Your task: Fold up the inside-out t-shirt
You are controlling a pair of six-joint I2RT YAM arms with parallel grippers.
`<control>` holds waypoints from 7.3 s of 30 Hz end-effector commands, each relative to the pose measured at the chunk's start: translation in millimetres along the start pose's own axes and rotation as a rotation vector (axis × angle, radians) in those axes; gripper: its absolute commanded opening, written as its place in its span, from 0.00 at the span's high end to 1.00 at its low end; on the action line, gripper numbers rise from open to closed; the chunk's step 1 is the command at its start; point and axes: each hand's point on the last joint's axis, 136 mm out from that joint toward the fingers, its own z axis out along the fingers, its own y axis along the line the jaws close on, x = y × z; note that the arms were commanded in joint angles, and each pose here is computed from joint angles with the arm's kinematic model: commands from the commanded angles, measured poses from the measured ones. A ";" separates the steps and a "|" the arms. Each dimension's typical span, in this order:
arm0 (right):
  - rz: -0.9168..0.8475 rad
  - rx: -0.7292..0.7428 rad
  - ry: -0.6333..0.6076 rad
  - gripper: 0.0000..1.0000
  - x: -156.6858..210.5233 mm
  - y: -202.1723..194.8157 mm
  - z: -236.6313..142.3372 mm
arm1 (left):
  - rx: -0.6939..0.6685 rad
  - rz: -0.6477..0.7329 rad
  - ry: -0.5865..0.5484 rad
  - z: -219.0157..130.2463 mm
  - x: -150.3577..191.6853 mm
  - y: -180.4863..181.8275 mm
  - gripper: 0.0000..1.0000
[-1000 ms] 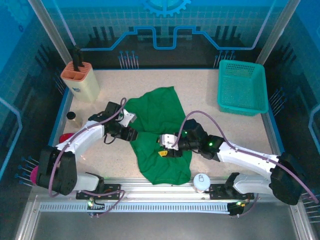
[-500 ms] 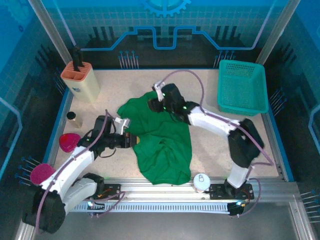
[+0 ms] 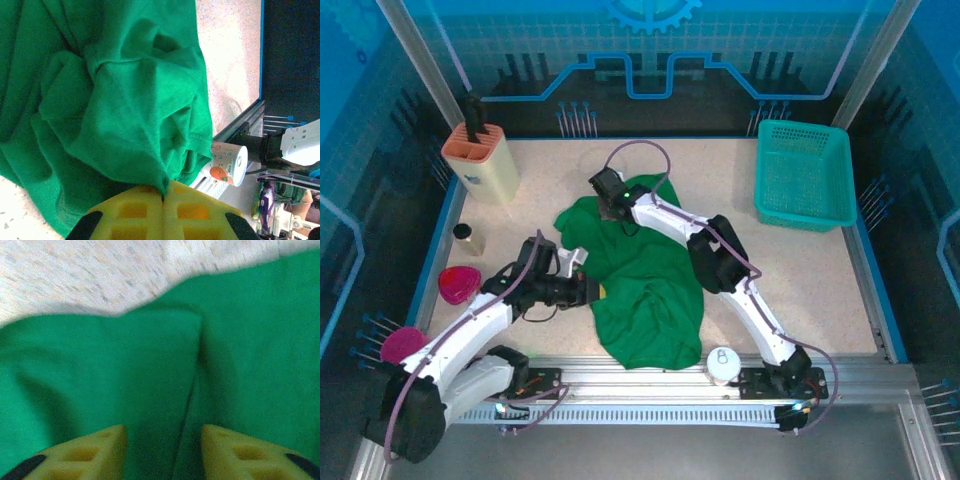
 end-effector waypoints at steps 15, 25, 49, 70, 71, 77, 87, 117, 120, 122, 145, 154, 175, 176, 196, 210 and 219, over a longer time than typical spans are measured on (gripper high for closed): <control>-0.040 0.037 -0.351 1.00 -146.4 -42.3 -145.6 | -0.172 0.475 -0.347 -74.1 -89.3 -74.0 1.00; 0.053 0.002 -0.992 1.00 -261.2 -147.5 -452.8 | -0.502 1.101 -1.015 -285.6 -171.4 -247.2 1.00; 0.506 0.021 0.017 0.43 191.7 -235.7 -232.6 | -0.403 -0.109 -0.478 -30.3 -74.4 69.6 0.29; -0.088 -0.062 0.036 0.46 132.3 -176.0 -149.1 | -0.537 -0.279 -0.359 29.7 -224.1 134.0 0.32; -0.077 -0.024 0.048 0.46 135.8 -182.0 -144.1 | -0.541 -0.280 -0.355 31.7 -224.1 136.7 0.33; -0.042 -0.069 0.122 0.60 158.4 -173.1 -117.9 | -0.571 -0.279 -0.271 49.1 -210.9 157.4 0.42; 0.043 -0.355 -0.077 1.00 95.8 -141.6 -183.0 | -0.666 -0.222 -0.399 -7.1 -217.5 135.5 1.00; -0.221 -0.264 0.137 0.51 204.2 -126.2 -164.3 | -0.576 -0.247 -0.742 -130.2 -145.5 53.9 1.00; -0.186 -0.291 0.123 0.51 198.9 -121.0 -162.7 | -0.587 -0.243 -0.745 -131.2 -145.0 55.8 1.00; -0.148 -0.326 0.127 0.67 197.6 -116.3 -163.0 | -0.584 -0.242 -0.743 -131.1 -144.1 55.5 1.00; 0.237 -0.270 0.114 1.00 173.9 -222.3 -227.1 | -0.651 -0.315 -0.811 -149.3 -151.8 74.9 1.00; 0.291 -0.562 0.162 1.00 152.3 -177.1 -195.7 | -0.665 -0.417 -0.873 -157.1 -143.8 103.2 1.00; 0.348 -0.419 0.298 0.53 223.0 -204.1 -184.8 | -0.709 -0.453 -0.833 -145.6 -144.1 130.6 1.00; 0.348 -0.418 0.300 0.53 227.0 -204.3 -182.3 | -0.708 -0.449 -0.833 -145.5 -144.2 130.3 1.00; 0.283 -0.611 0.281 1.00 209.5 -163.6 -188.0 | -0.745 -0.494 -0.838 -152.4 -129.7 136.0 1.00; 0.417 -0.664 -0.361 1.00 50.5 -192.5 -423.0 | -0.574 -0.199 -1.040 -287.6 -149.9 -39.7 1.00; 0.232 -0.770 -0.646 1.00 20.6 -163.3 -608.0 | -0.601 0.329 -1.399 -421.9 -102.0 -196.0 1.00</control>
